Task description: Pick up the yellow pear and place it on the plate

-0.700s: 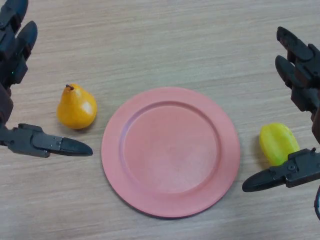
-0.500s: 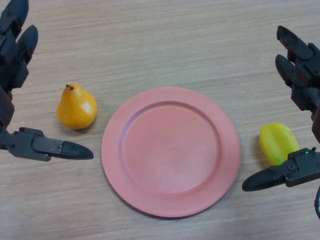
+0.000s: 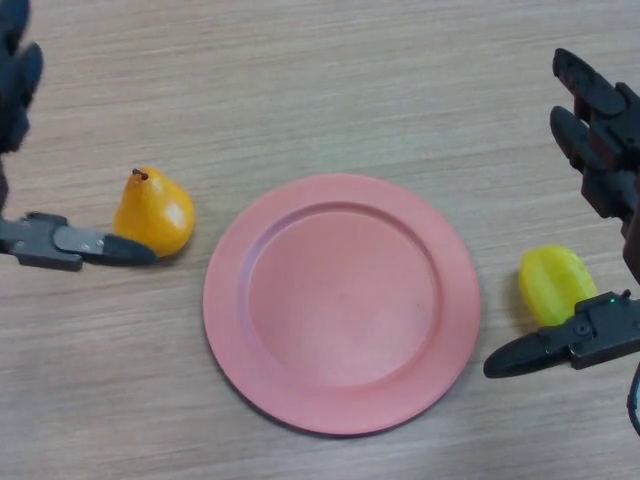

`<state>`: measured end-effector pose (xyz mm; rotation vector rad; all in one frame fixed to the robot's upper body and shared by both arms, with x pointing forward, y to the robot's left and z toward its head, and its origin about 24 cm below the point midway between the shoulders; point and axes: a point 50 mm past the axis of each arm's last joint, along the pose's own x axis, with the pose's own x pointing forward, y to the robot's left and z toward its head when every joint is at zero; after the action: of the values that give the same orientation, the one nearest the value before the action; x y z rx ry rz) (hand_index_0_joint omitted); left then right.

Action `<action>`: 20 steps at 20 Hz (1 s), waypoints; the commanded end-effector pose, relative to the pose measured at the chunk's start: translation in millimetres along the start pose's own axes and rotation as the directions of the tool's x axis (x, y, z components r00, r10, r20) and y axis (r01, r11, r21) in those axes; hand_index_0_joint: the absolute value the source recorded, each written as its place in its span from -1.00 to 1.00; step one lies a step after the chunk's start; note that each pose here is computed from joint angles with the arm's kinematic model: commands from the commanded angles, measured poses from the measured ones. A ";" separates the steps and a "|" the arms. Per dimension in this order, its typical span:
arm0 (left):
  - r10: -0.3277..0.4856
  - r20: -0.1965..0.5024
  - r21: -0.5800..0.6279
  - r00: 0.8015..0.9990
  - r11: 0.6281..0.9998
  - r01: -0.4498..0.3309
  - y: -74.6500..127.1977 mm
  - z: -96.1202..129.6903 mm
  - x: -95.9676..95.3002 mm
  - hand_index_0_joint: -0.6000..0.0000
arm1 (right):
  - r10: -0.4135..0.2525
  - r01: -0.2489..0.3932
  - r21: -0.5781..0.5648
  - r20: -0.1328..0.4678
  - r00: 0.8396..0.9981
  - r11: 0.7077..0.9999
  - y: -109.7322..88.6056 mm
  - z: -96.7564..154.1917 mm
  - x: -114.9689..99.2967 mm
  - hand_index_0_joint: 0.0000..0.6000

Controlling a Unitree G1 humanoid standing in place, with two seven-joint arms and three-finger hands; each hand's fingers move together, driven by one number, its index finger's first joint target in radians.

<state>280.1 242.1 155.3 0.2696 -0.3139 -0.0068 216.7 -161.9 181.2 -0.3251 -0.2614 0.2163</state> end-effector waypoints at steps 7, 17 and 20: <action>0.077 0.108 0.127 0.991 0.988 -0.090 18.9 -19.1 33.0 1.00 | -0.091 0.113 -0.101 0.197 0.976 0.988 -15.6 27.4 -8.7 -1.00; 0.074 -0.028 0.147 0.997 0.987 -0.069 -4.9 -63.5 47.0 1.00 | -0.102 0.127 -0.113 0.199 0.975 0.986 -16.7 27.0 -7.2 -1.00; 0.057 -0.042 0.133 0.997 0.990 -0.051 -10.9 -69.7 49.5 1.00 | -0.111 0.136 -0.115 0.199 0.974 0.984 -18.8 26.9 -8.9 -1.00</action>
<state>339.4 239.8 50.1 0.3668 0.0117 0.0077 216.0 -166.0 178.5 -0.3276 -0.2476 0.1963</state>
